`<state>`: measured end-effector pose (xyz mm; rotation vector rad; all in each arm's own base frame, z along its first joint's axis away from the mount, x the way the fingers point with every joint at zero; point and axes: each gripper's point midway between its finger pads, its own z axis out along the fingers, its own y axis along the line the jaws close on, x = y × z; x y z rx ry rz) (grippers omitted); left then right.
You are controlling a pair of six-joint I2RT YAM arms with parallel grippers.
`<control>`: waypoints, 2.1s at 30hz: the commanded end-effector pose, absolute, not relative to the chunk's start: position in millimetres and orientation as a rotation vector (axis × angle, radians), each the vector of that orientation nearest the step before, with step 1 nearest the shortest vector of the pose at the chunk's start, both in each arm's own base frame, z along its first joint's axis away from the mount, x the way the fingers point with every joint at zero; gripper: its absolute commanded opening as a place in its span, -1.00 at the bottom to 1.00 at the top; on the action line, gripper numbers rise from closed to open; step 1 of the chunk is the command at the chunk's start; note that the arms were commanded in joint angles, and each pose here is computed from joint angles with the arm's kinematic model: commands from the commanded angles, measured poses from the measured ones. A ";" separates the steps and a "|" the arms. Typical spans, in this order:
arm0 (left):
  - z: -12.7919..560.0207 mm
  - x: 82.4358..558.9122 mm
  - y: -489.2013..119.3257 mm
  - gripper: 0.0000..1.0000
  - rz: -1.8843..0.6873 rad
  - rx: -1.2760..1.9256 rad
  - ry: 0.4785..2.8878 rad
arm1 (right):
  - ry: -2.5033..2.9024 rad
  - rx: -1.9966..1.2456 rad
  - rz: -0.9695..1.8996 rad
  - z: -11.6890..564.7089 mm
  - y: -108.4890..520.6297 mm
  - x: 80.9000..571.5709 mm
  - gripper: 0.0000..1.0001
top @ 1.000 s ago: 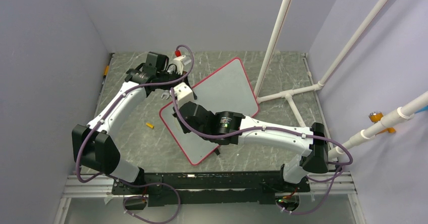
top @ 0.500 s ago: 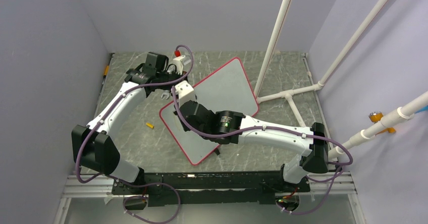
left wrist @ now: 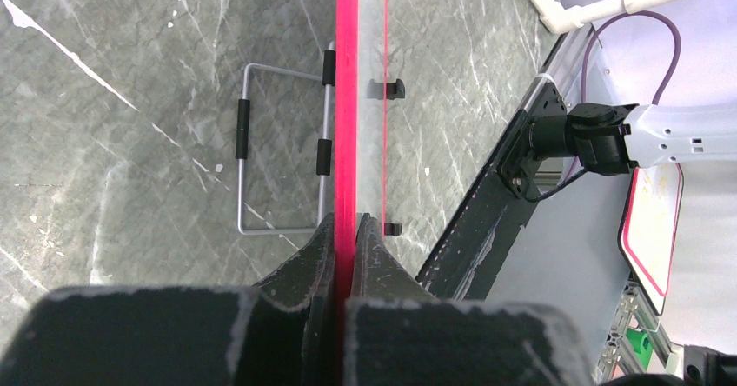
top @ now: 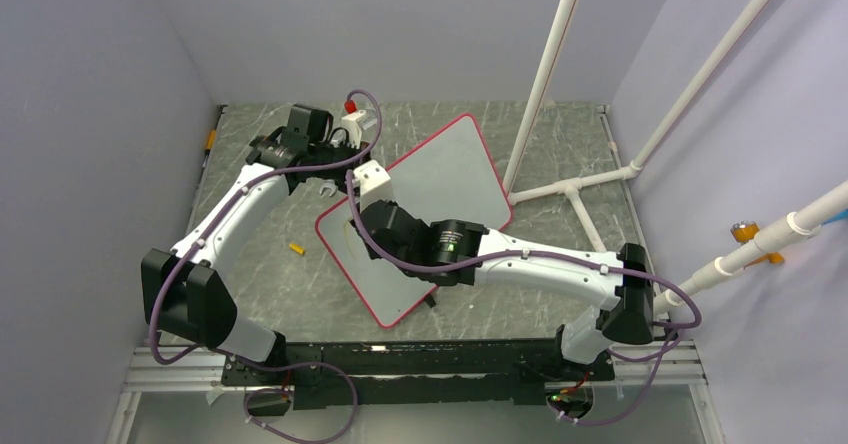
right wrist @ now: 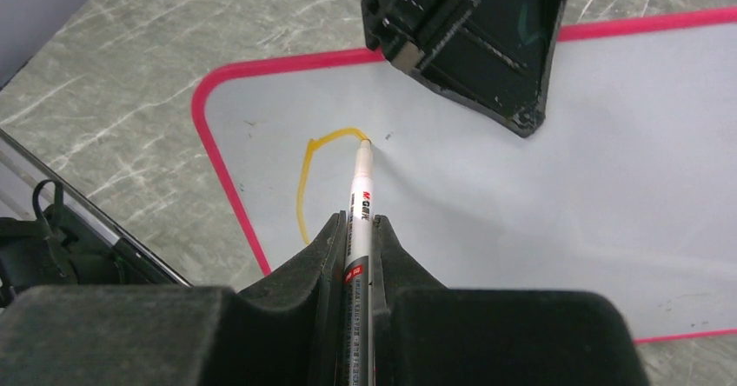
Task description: Write a sentence on the whiteboard
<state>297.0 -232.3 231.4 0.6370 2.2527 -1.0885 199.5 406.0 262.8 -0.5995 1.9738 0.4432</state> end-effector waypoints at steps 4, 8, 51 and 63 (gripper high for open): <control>241.9 336.9 -207.6 -1.00 -0.775 0.643 2.128 | 2.036 -0.582 0.391 241.8 382.7 199.4 -1.00; 241.9 336.6 -207.3 -1.00 -0.773 0.641 2.127 | 2.052 -0.609 0.418 234.6 384.0 193.6 -1.00; 244.4 335.2 -205.8 -1.00 -0.764 0.639 2.116 | 2.025 -0.681 0.529 239.6 410.0 183.8 -1.00; 250.0 333.5 -204.4 -1.00 -0.757 0.639 2.098 | 2.076 -0.668 0.483 218.7 390.0 178.9 -1.00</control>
